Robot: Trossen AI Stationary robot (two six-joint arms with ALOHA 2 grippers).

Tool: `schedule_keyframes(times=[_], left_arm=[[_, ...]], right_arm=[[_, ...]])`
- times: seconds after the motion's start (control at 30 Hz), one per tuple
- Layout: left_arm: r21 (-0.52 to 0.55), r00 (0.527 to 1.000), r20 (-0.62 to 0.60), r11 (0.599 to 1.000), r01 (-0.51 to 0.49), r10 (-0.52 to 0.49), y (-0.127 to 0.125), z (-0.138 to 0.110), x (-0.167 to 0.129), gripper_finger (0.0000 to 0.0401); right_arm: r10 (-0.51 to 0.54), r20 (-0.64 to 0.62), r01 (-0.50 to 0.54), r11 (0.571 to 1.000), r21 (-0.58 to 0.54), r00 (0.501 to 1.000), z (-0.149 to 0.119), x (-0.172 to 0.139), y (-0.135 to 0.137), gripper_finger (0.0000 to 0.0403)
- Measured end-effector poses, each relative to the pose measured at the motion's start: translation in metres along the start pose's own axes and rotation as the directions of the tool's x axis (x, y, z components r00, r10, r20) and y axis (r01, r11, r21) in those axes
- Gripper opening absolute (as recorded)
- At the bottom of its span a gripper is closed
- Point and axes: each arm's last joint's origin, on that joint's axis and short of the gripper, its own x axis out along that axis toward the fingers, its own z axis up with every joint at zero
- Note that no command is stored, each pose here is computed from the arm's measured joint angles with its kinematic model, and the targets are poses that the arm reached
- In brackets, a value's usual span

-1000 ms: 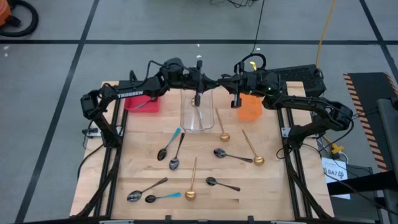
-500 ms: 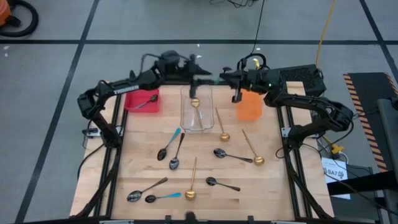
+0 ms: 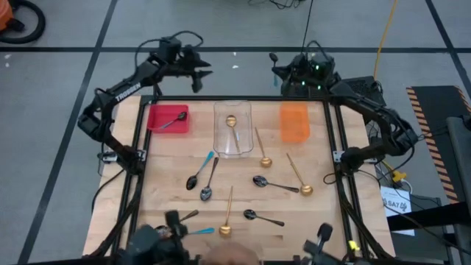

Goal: Sort silverware by color (type)
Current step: Put the blue spoon into the red bin

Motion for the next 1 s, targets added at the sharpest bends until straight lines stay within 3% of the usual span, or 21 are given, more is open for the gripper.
schedule_keyframes(times=[0.17, 0.33, 0.47, 0.63, 0.7, 0.8, 0.9, 1.0], left_arm=[[-0.145, 0.995, -0.035, 0.985, -0.095, 0.091, 0.028, -0.018, -0.018, 0.0145], [-0.363, 0.986, -0.08, 0.917, -0.165, 0.146, 0.047, -0.035, -0.034, 0.0145], [-0.395, 0.985, -0.098, 0.904, -0.166, 0.139, 0.047, -0.038, -0.034, 0.0145], [-0.379, 0.984, -0.068, 0.909, -0.176, 0.162, 0.05, -0.035, -0.034, 0.0145], [-0.367, 0.983, -0.051, 0.912, -0.18, 0.174, 0.051, -0.033, -0.034, 0.0145], [-0.347, 0.983, -0.003, 0.921, -0.175, 0.186, 0.052, -0.028, -0.034, 0.0145], [-0.31, 0.99, 0.107, 0.949, -0.057, 0.095, 0.048, -0.019, -0.03, 0.0145], [-0.255, 0.982, 0.19, 0.965, 0.066, -0.017, 0.035, -0.006, -0.021, 0.0145]], right_arm=[[-0.065, -0.033, 0.069, 0.991, 0.115, 0.997, 0.007, -0.003, -0.023, 0.0], [-0.116, -0.013, 0.115, 0.958, 0.261, 0.993, 0.013, -0.009, -0.039, 0.0], [-0.114, -0.024, 0.115, 0.926, 0.36, 0.993, 0.013, -0.012, -0.047, 0.0], [-0.065, 0.004, 0.054, 0.854, 0.517, 0.998, 0.015, -0.015, -0.051, 0.0], [-0.061, 0.044, 0.031, 0.868, 0.496, 0.997, 0.02, -0.015, -0.05, 0.0], [-0.044, 0.11, -0.001, 0.925, 0.381, 0.993, 0.027, -0.013, -0.045, 0.0], [0.002, 0.161, -0.034, 0.98, 0.197, 0.987, 0.033, -0.007, -0.035, 0.0], [0.128, 0.2, -0.129, 0.992, -0.009, 0.971, 0.029, 0.001, -0.016, 0.0]])
